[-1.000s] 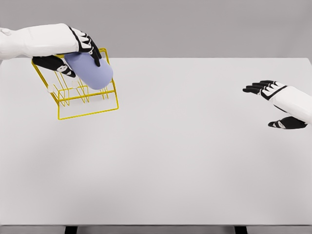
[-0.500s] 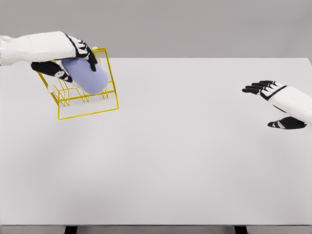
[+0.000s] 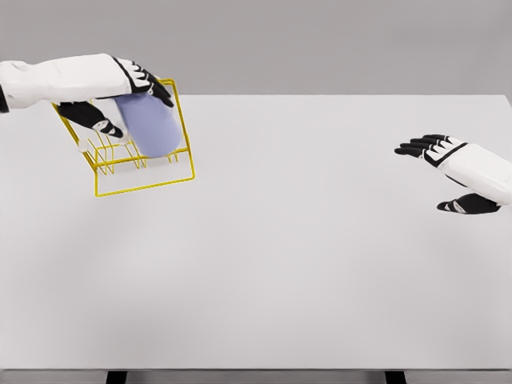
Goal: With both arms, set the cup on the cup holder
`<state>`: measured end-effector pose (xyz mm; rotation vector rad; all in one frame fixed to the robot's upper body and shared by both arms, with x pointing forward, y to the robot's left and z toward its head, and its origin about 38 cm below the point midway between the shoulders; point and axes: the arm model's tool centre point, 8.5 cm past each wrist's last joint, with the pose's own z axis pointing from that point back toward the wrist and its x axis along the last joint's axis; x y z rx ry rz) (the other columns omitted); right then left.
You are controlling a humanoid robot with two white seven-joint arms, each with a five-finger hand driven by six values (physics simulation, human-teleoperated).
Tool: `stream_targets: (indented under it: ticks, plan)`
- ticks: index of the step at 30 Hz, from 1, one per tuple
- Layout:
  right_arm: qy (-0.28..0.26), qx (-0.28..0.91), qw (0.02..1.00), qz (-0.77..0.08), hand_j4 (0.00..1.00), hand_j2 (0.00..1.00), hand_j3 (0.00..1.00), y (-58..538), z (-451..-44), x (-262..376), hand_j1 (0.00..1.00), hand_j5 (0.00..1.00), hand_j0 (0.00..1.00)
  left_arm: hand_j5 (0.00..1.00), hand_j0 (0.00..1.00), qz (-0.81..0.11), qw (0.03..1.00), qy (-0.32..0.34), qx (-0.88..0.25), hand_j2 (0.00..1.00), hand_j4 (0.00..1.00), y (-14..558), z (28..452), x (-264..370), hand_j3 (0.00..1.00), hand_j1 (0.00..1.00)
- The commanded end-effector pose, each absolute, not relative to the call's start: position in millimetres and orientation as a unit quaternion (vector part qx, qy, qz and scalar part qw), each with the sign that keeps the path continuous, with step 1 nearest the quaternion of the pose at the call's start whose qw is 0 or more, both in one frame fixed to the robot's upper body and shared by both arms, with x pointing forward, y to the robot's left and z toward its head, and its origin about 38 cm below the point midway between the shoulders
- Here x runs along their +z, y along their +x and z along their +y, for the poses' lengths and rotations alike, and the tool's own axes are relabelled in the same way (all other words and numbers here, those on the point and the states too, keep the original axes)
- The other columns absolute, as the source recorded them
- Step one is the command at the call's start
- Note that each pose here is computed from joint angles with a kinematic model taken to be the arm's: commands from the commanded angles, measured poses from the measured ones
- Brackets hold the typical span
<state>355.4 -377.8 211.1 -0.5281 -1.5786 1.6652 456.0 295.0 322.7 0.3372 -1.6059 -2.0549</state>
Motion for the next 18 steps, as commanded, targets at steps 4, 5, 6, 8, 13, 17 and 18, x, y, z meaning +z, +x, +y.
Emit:
stream_targets:
  ticks: [4, 5, 6, 8, 13, 17, 18]
  plan:
    - [-0.206, 0.652, 0.386, -0.620, 1.00, 1.00, 1.00, 355.2, -378.8, 211.3, 1.00, 1.00, 1.00, 0.99, 0.99, -0.595, 0.254, 0.123, -0.753, 0.99, 0.99, 456.0, 294.8, 324.5, 0.99, 0.99]
    - [-0.207, 0.651, 0.386, -0.620, 1.00, 1.00, 1.00, 355.2, -379.2, 211.6, 1.00, 1.00, 1.00, 0.99, 0.99, -0.596, 0.251, 0.123, -0.753, 0.99, 0.99, 455.5, 293.6, 326.1, 0.99, 0.99]
    - [-0.207, 0.651, 0.386, -0.620, 1.00, 1.00, 1.00, 355.2, -379.2, 211.6, 1.00, 1.00, 1.00, 0.99, 0.99, -0.598, 0.250, 0.122, -0.752, 0.99, 0.99, 454.7, 292.6, 327.1, 0.99, 0.99]
    - [-0.206, 0.652, 0.386, -0.620, 1.00, 1.00, 1.00, 355.2, -378.8, 211.3, 1.00, 1.00, 1.00, 1.00, 1.00, -0.601, 0.238, 0.122, -0.753, 1.00, 1.00, 448.2, 290.4, 333.7, 1.00, 1.00]
    - [-0.206, 0.652, 0.386, -0.620, 1.00, 1.00, 1.00, 355.2, -378.8, 211.3, 1.00, 1.00, 1.00, 1.00, 1.00, -0.629, 0.238, 0.103, -0.733, 1.00, 1.00, 429.3, 297.8, 345.4, 1.00, 1.00]
    - [-0.206, 0.652, 0.386, -0.620, 1.00, 1.00, 1.00, 355.2, -378.8, 211.3, 1.00, 1.00, 1.00, 1.00, 1.00, -0.683, 0.258, 0.009, -0.683, 1.00, 1.00, 379.7, 307.3, 363.0, 1.00, 1.00]
    - [-0.207, 0.651, 0.386, -0.620, 1.00, 1.00, 1.00, 355.2, -379.2, 211.6, 1.00, 1.00, 1.00, 1.00, 1.00, -0.689, 0.262, 0.003, -0.676, 1.00, 1.00, 376.3, 310.4, 368.0, 1.00, 1.00]
